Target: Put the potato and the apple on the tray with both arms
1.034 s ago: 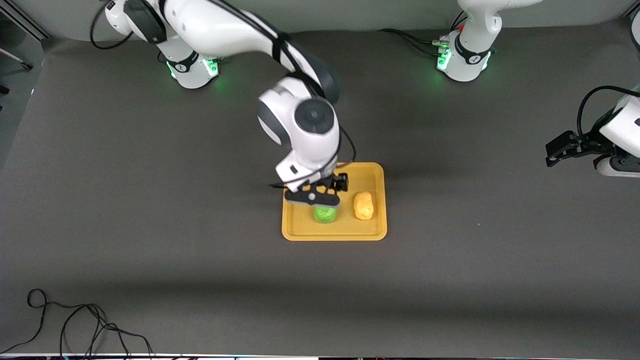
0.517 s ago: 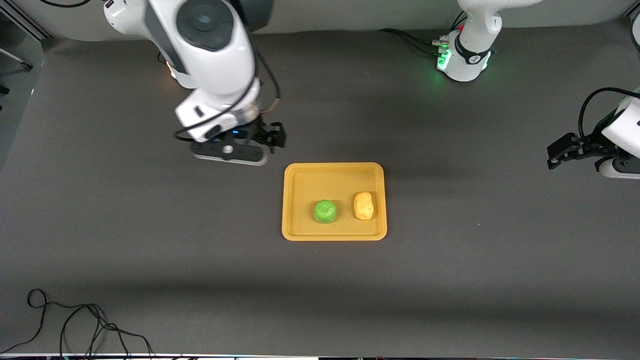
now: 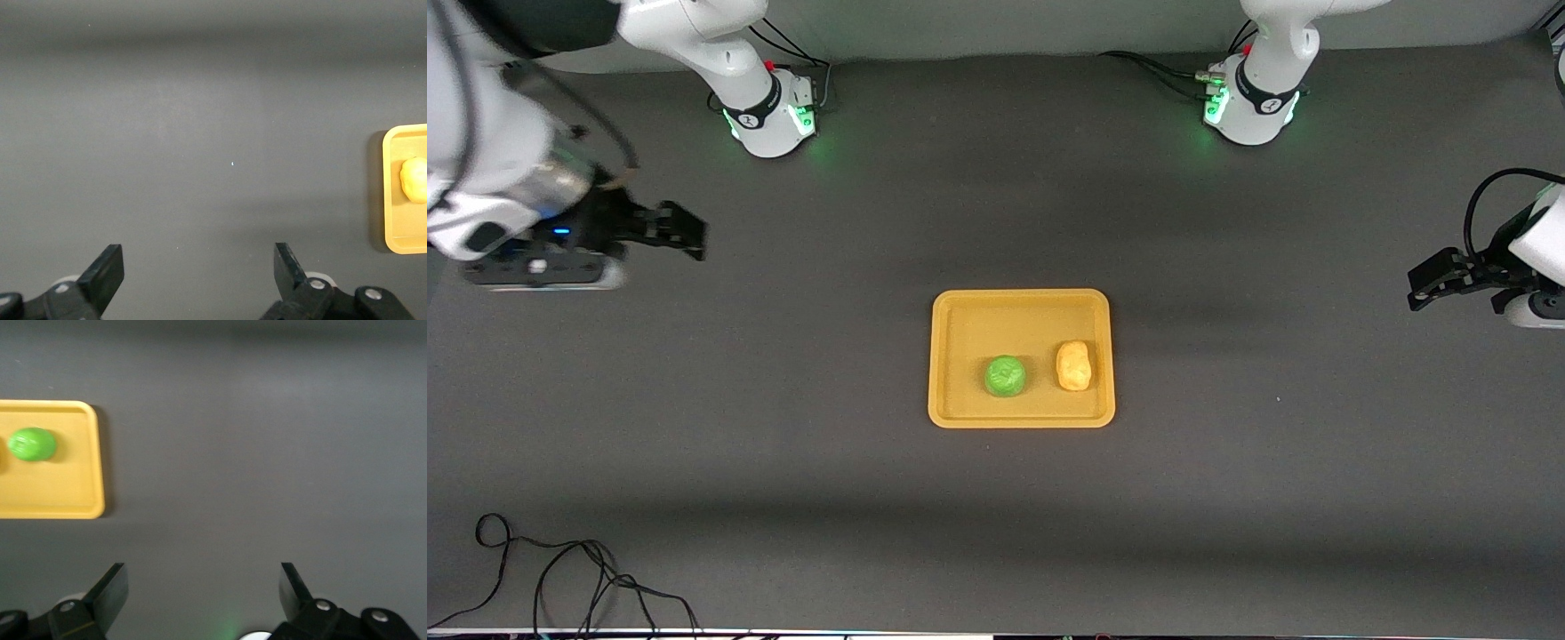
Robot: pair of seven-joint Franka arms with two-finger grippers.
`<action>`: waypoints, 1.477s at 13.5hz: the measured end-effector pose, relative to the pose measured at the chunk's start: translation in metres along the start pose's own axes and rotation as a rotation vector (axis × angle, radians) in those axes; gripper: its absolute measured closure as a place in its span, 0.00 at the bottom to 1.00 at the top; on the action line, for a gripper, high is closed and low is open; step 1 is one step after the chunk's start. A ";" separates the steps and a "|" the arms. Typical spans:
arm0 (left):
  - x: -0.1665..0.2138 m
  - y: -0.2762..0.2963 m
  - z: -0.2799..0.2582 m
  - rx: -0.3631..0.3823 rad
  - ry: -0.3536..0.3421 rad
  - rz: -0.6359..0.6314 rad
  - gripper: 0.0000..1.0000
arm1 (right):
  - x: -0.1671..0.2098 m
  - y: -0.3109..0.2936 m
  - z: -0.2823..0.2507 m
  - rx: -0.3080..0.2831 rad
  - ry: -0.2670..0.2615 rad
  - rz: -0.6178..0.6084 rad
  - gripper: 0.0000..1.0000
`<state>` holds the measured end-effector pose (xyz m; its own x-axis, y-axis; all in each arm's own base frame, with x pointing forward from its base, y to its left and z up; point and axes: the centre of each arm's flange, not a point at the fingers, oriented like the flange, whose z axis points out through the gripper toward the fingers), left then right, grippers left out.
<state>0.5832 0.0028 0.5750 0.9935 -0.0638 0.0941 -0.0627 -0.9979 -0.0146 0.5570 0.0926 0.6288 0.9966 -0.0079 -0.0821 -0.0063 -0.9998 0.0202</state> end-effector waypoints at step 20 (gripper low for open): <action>0.009 -0.010 0.006 -0.002 -0.001 -0.015 0.00 | 0.006 0.118 0.029 0.022 -0.023 0.064 0.00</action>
<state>0.5929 0.0122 0.5700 0.9944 -0.0487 0.0936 -0.0479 -0.9988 -0.0114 0.5597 -0.0264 0.6021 0.9920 -0.0716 -0.1045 -0.0715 -0.9974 0.0044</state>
